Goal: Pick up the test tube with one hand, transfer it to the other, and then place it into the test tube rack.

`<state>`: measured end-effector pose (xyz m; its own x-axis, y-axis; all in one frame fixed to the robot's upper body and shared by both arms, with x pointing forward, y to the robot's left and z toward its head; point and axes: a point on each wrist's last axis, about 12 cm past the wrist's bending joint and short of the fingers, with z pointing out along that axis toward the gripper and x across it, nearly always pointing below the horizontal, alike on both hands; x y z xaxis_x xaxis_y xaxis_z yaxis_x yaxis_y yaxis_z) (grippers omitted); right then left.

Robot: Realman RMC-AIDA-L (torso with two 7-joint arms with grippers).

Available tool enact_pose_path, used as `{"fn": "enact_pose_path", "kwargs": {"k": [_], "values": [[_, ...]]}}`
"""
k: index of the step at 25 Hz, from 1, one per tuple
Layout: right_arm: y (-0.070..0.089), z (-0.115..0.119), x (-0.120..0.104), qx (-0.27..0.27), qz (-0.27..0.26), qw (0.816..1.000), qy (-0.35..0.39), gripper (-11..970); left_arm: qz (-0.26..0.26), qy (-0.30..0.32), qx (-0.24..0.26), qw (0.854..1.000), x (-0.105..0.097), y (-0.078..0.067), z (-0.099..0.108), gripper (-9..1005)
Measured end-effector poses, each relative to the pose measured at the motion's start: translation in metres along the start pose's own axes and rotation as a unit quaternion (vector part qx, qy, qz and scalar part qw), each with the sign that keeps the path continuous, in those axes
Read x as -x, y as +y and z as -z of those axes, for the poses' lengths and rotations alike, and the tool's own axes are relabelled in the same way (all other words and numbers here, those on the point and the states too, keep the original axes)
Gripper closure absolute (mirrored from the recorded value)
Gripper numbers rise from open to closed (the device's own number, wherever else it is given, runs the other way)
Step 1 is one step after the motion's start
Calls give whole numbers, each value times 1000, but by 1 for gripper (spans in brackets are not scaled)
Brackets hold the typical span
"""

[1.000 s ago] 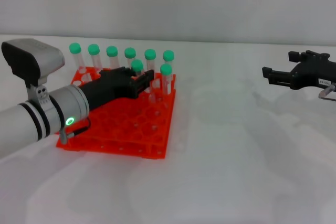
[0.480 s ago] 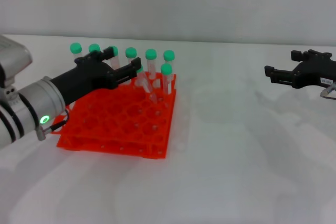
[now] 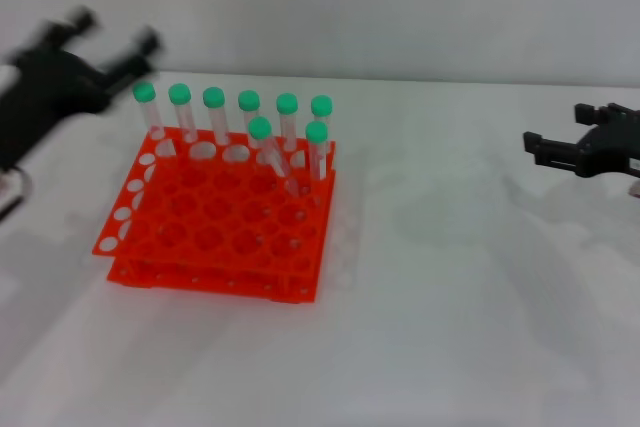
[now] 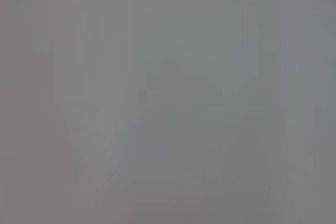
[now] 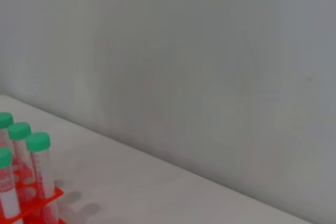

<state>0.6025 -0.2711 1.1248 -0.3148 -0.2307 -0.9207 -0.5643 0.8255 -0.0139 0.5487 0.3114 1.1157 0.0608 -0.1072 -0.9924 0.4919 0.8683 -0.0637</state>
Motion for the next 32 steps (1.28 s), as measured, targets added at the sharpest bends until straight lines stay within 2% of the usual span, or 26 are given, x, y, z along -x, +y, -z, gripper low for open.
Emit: {"fn": "enact_pose_path", "kwargs": {"k": [3,4,5,8,10,16,20,28,32], "values": [[-2,10,-5,-5,-3,1000,-19,114,12,-78,41,996,7,15,26,104],[-2,14,-7,-5,-3,1000,-25,114,18,-119,71,990,8,25,45,103],[-3,18,-10,-7,-5,999,-34,114,18,-119,71,990,8,25,45,103],[-10,35,-19,-12,-18,998,-61,114,22,-150,109,982,5,35,65,103],[-16,48,-27,-11,-30,996,-81,114,22,-153,122,980,2,37,70,103],[-32,85,-54,-2,-54,985,-167,114,23,-138,137,981,-11,37,67,104],[-40,106,-74,-26,-54,976,-211,114,28,-129,143,981,-18,35,61,104],[-45,134,-101,-91,-28,967,-236,114,47,-101,152,982,-33,31,46,103],[-49,148,-109,-120,-24,964,-237,114,68,-84,145,984,-44,24,34,103]]}}
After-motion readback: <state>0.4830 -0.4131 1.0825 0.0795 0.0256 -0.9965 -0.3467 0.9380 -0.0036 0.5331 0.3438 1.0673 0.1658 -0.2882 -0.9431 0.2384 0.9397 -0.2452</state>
